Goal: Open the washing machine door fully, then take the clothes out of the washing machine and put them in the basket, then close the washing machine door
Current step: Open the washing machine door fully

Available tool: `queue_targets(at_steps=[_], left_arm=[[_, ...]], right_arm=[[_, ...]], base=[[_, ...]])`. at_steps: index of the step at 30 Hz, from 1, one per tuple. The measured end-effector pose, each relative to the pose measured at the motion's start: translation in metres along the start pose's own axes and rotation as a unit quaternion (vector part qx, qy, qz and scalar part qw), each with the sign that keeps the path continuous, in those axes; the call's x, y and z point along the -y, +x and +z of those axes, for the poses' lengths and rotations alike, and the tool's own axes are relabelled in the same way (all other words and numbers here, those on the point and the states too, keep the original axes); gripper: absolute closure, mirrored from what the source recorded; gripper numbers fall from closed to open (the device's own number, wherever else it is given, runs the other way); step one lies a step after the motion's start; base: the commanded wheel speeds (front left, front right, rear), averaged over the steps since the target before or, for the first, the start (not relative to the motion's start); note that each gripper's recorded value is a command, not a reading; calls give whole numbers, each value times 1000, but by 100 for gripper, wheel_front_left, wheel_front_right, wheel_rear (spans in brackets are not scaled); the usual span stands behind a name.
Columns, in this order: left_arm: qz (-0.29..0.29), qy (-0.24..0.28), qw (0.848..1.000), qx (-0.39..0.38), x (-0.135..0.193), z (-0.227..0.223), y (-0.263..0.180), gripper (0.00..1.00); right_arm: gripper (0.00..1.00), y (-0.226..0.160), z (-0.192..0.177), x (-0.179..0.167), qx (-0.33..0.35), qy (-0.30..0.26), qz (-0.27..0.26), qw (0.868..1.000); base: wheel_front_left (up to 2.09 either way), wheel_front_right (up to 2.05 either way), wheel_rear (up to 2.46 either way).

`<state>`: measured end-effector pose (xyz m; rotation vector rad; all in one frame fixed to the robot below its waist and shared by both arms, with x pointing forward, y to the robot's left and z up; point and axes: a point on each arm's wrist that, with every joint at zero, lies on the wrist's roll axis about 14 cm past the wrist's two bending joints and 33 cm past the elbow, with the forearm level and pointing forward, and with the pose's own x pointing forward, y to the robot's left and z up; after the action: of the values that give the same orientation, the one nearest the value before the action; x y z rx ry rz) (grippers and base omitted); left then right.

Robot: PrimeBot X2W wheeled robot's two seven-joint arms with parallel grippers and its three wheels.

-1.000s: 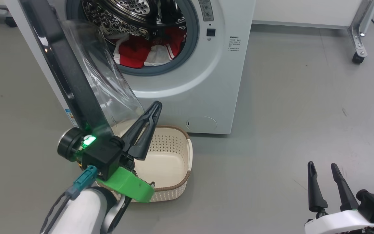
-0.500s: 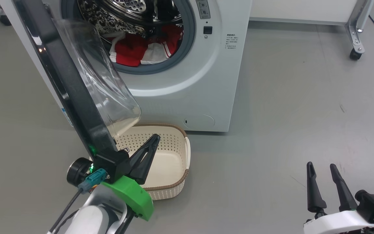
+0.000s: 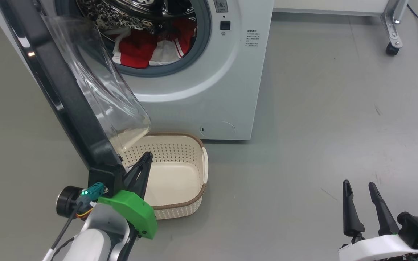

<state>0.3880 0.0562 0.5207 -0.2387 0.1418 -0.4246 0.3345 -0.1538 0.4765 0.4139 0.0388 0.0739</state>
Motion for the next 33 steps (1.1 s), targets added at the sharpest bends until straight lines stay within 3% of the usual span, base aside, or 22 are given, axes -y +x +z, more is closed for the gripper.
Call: queue_targets(at_steps=[13, 33], left_arm=[[29, -11, 999, -24, -16, -14, -1, 100], [77, -20, 997, -12, -41, -14, -20, 100]], right_arm=[[0, 2, 0, 4, 1, 0, -7, 1000], [0, 17, -8, -20, -12, 2, 36, 999]], base=[[0, 0, 0], [0, 0, 0]])
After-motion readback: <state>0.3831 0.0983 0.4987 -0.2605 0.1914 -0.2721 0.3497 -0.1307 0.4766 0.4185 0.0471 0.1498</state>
